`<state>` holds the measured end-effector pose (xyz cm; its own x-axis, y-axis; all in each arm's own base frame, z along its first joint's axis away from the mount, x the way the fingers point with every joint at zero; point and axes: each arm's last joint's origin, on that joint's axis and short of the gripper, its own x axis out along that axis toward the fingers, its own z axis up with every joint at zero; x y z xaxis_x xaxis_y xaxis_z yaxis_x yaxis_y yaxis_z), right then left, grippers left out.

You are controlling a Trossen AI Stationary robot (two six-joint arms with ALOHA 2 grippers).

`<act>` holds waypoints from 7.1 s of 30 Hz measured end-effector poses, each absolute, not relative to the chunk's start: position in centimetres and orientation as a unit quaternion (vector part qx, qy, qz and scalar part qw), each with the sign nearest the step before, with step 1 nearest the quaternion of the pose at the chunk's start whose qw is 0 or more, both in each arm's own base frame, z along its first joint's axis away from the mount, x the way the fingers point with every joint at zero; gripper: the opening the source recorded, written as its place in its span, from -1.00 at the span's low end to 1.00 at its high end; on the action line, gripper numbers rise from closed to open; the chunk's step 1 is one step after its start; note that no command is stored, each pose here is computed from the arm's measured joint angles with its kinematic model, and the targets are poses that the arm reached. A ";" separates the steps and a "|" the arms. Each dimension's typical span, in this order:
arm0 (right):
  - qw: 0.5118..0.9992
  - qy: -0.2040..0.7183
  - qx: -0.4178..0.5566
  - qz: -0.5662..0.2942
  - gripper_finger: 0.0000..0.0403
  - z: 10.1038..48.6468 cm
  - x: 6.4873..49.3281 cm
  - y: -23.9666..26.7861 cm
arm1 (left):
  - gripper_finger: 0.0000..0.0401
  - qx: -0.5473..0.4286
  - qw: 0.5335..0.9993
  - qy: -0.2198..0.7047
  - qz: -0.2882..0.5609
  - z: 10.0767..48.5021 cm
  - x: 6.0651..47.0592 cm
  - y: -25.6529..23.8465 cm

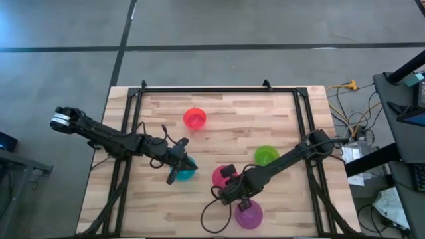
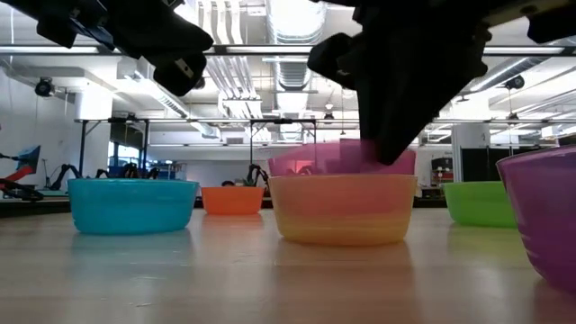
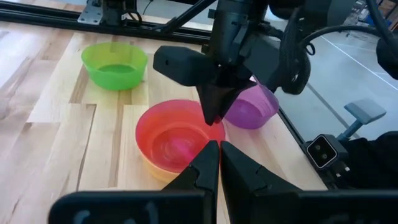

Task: Nest bowls inside each other
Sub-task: Stack the pink bowl on the yellow bowl, then stack the blue bowl on the pink bowl

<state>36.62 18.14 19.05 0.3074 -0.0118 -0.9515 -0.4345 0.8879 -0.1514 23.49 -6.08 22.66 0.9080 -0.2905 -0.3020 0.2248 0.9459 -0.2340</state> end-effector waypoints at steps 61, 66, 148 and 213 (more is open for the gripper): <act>0.790 0.576 -0.137 0.159 -0.71 18.7 37.1 17.0 | -1.00 -0.096 0.972 0.168 -0.130 22.7 23.5 -6.1; 0.790 0.579 -0.142 0.146 -0.71 18.5 37.3 16.2 | -1.00 -0.096 0.972 0.168 -0.130 22.7 23.5 -6.1; 0.996 0.088 -0.018 -0.029 -0.71 23.8 16.7 9.3 | -0.36 0.009 0.740 0.673 -0.012 19.5 27.9 -11.4; 0.980 0.199 0.012 -0.009 -0.72 21.1 16.0 9.0 | -1.00 0.336 0.809 0.462 -0.137 28.7 35.1 -15.8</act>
<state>16.01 9.03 21.10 0.9205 -0.0135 -0.3906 0.0229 0.9996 0.0193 35.12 -15.76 28.68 0.5348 0.0890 -0.8403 0.5332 0.7359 0.4173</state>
